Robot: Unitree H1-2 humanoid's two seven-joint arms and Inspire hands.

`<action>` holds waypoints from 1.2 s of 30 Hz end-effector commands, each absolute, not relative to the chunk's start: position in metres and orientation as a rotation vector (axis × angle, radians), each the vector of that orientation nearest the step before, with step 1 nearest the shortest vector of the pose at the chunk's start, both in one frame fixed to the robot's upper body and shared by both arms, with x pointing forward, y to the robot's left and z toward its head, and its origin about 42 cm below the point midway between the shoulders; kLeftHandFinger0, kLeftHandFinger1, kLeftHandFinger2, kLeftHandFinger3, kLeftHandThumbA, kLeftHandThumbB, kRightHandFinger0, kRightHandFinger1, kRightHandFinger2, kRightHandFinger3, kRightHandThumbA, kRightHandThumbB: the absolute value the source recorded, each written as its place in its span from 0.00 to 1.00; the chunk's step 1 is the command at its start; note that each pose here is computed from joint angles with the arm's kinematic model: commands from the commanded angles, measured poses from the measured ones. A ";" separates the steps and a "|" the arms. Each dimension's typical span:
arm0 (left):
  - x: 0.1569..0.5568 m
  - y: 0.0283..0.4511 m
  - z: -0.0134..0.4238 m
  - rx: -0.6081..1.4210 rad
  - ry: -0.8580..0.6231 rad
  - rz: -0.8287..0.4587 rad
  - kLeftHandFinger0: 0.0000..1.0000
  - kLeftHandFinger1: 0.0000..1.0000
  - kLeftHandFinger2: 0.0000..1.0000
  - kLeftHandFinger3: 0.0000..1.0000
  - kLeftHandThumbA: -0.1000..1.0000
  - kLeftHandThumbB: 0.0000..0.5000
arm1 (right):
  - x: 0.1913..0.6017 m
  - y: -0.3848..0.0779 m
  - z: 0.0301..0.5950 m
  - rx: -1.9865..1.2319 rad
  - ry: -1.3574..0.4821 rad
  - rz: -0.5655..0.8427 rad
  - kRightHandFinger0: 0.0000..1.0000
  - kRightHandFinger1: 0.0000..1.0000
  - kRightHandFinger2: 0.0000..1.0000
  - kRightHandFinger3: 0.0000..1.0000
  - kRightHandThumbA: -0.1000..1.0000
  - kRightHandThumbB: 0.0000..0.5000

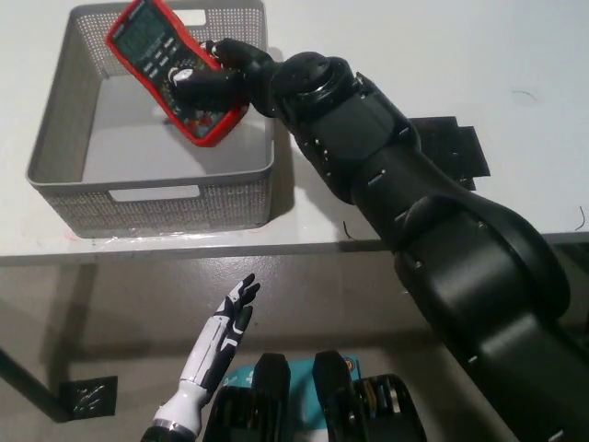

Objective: Use the right hand to pick up a multimeter on the right side and put it into a container on the left side

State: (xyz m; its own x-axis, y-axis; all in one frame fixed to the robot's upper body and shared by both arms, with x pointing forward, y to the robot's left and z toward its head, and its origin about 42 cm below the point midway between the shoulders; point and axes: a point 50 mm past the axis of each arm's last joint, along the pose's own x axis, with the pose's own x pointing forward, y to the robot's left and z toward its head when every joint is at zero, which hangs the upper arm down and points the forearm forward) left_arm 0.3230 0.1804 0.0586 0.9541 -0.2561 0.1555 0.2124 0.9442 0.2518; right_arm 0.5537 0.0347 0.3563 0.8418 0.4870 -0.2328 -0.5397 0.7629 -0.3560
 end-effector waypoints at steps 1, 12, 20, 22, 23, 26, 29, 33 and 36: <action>0.331 0.176 0.077 0.249 -0.280 -0.265 1.00 1.00 1.00 1.00 1.00 0.88 | 0.551 0.053 0.416 -0.489 -0.203 0.447 0.46 0.75 1.00 1.00 0.39 0.64; 0.335 0.171 0.078 0.245 -0.280 -0.295 1.00 1.00 1.00 1.00 1.00 0.95 | 0.555 0.042 0.438 -0.583 -0.264 0.539 1.00 1.00 1.00 1.00 0.62 0.88; 0.336 0.167 0.079 0.232 -0.279 -0.313 1.00 1.00 1.00 1.00 1.00 0.97 | 0.563 0.023 0.431 -0.538 -0.240 0.539 1.00 1.00 1.00 1.00 0.76 0.93; 0.337 0.166 0.079 0.236 -0.274 -0.314 1.00 1.00 1.00 1.00 1.00 0.99 | 0.566 0.014 0.433 -0.459 -0.233 0.547 1.00 1.00 1.00 1.00 0.84 0.90; 0.337 0.166 0.080 0.243 -0.273 -0.315 1.00 1.00 1.00 1.00 1.00 0.99 | 0.568 0.010 0.434 -0.425 -0.224 0.555 1.00 1.00 1.00 1.00 0.86 0.90; 0.335 0.167 0.079 0.232 -0.271 -0.313 1.00 1.00 1.00 1.00 1.00 0.97 | 0.574 -0.012 0.445 -0.303 -0.240 0.545 1.00 1.00 1.00 1.00 0.96 0.96; 0.331 0.170 0.077 0.229 -0.264 -0.311 1.00 1.00 1.00 1.00 1.00 0.95 | 0.577 -0.049 0.461 -0.101 -0.288 0.549 1.00 1.00 1.00 1.00 0.92 0.98; 0.329 0.172 0.075 0.236 -0.267 -0.304 1.00 1.00 1.00 1.00 1.00 0.96 | 0.564 -0.108 0.475 0.126 -0.409 0.574 1.00 1.00 1.00 1.00 0.96 0.88; 0.326 0.173 0.073 0.243 -0.262 -0.302 1.00 1.00 1.00 1.00 1.00 0.97 | 0.536 -0.160 0.468 0.226 -0.480 0.578 1.00 1.00 1.00 1.00 1.00 0.82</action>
State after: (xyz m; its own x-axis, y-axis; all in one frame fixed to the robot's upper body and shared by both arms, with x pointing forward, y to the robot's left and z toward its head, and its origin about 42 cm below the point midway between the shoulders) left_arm 0.3277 0.1744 0.0625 0.9388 -0.3080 0.1540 0.2616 0.9287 0.2628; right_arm 0.5755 -0.0741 0.4155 0.8606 0.4588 0.2210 -0.4419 0.8885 -0.1238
